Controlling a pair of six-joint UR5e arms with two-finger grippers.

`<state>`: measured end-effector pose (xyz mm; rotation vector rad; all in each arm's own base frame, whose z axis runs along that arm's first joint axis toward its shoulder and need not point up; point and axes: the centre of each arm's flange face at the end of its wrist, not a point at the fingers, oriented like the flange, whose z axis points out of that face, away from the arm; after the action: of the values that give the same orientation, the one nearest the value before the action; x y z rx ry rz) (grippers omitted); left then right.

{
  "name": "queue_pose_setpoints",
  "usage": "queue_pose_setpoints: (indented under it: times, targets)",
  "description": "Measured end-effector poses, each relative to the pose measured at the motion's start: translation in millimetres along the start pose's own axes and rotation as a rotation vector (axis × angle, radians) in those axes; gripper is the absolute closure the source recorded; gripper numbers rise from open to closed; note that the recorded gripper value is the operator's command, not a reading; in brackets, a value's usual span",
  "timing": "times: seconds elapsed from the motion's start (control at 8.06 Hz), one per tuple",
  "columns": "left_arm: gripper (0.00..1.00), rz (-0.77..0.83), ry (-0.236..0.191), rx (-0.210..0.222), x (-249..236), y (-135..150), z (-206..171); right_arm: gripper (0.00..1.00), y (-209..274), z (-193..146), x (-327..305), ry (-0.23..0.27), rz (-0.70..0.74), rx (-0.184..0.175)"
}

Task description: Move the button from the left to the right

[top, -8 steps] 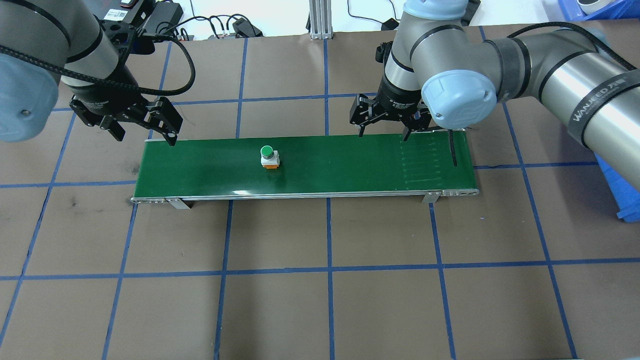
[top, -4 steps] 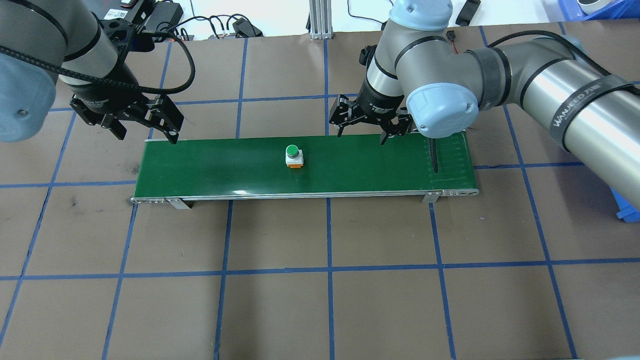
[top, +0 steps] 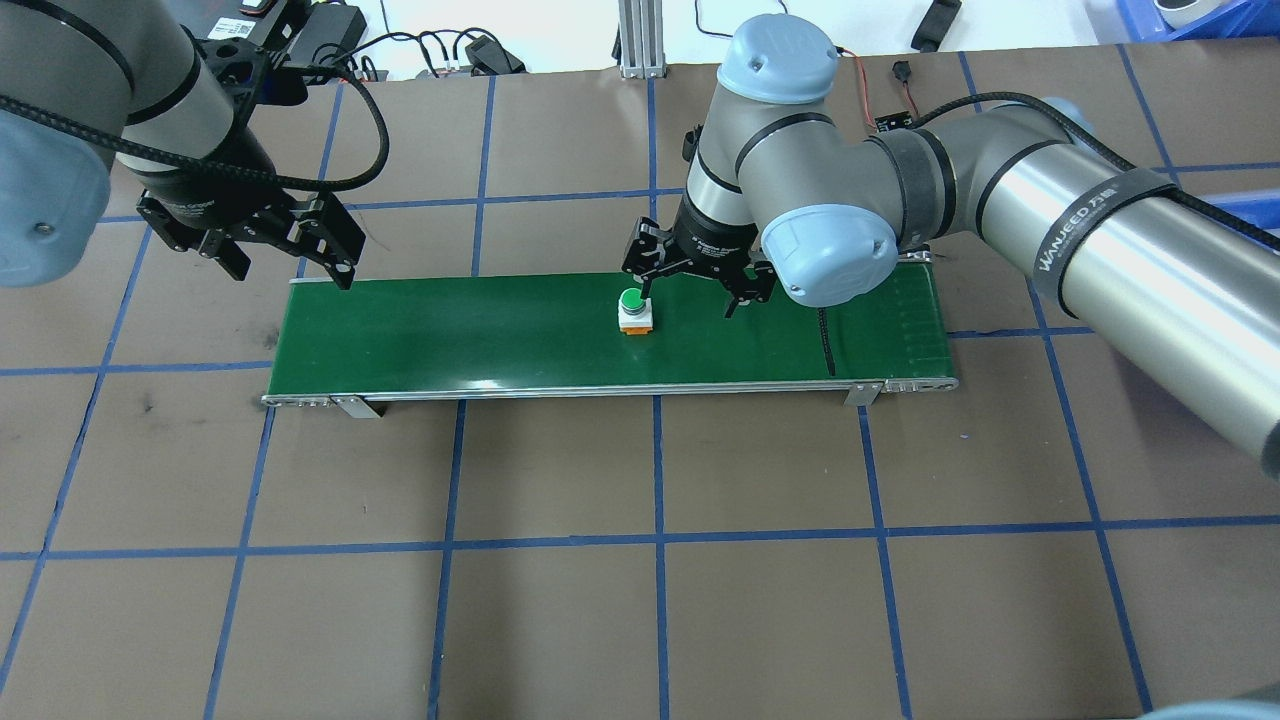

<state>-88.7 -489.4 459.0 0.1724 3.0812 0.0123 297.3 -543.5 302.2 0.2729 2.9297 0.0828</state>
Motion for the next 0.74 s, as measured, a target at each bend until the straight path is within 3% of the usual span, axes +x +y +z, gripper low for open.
queue_pose_setpoints:
  times: [0.37,0.74]
  targets:
    - [0.00,0.004,-0.002,0.007,-3,0,-3,0.09,-2,10,-3,-0.001,0.013,0.001]
    - [0.00,0.005,-0.002,0.011,-4,-1,-1,0.54,-8,31,9,0.097,-0.065,0.006]
